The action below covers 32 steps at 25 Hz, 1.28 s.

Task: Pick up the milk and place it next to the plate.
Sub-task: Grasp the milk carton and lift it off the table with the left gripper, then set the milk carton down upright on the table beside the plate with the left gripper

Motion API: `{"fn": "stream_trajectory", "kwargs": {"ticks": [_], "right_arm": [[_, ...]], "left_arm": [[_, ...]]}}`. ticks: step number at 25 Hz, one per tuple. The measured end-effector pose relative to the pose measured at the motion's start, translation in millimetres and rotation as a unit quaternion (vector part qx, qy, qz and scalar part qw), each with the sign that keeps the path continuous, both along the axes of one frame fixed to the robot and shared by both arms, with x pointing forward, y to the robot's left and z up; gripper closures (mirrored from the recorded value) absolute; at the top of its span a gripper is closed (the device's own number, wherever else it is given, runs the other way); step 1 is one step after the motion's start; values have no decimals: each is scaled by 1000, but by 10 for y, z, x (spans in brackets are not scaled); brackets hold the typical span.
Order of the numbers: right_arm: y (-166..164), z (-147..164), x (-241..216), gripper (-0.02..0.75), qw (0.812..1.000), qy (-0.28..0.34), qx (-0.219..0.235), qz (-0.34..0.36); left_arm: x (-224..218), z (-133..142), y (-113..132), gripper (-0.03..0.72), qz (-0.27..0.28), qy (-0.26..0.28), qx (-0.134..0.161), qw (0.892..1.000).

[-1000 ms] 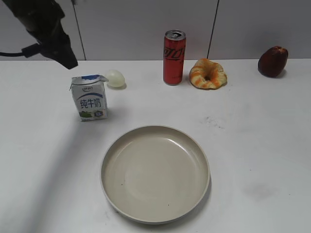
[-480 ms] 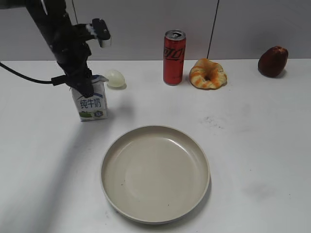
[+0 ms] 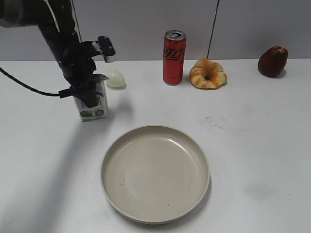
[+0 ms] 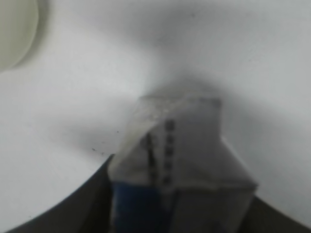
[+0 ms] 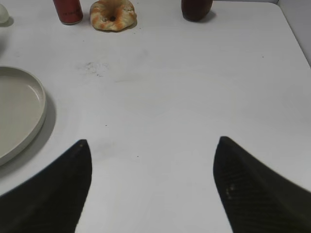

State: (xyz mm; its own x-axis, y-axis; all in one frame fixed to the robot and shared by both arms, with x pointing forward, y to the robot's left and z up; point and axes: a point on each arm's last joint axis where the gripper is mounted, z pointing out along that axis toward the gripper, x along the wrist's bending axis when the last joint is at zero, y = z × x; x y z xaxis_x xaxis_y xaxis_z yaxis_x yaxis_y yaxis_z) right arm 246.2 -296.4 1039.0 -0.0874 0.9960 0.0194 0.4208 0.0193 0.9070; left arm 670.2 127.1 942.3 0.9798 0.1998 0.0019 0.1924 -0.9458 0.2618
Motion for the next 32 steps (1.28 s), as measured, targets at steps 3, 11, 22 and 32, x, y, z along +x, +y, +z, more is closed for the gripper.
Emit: {"fn": "stream_trajectory", "kwargs": {"ticks": [3, 11, 22, 32], "right_arm": [[0, 0, 0, 150, 1000, 0, 0, 0], [0, 0, 0, 150, 1000, 0, 0, 0], [0, 0, 0, 150, 1000, 0, 0, 0], [0, 0, 0, 150, 1000, 0, 0, 0]], "left_arm": [[3, -11, -1, 377, 0, 0, 0, 1000], [-46, 207, 22, 386, 1, 0, 3, 1000], [-362, 1384, -282, 387, -30, -117, -49, 991], [-665, 1087, -1086, 387, -117, -110, -55, 985]]}}
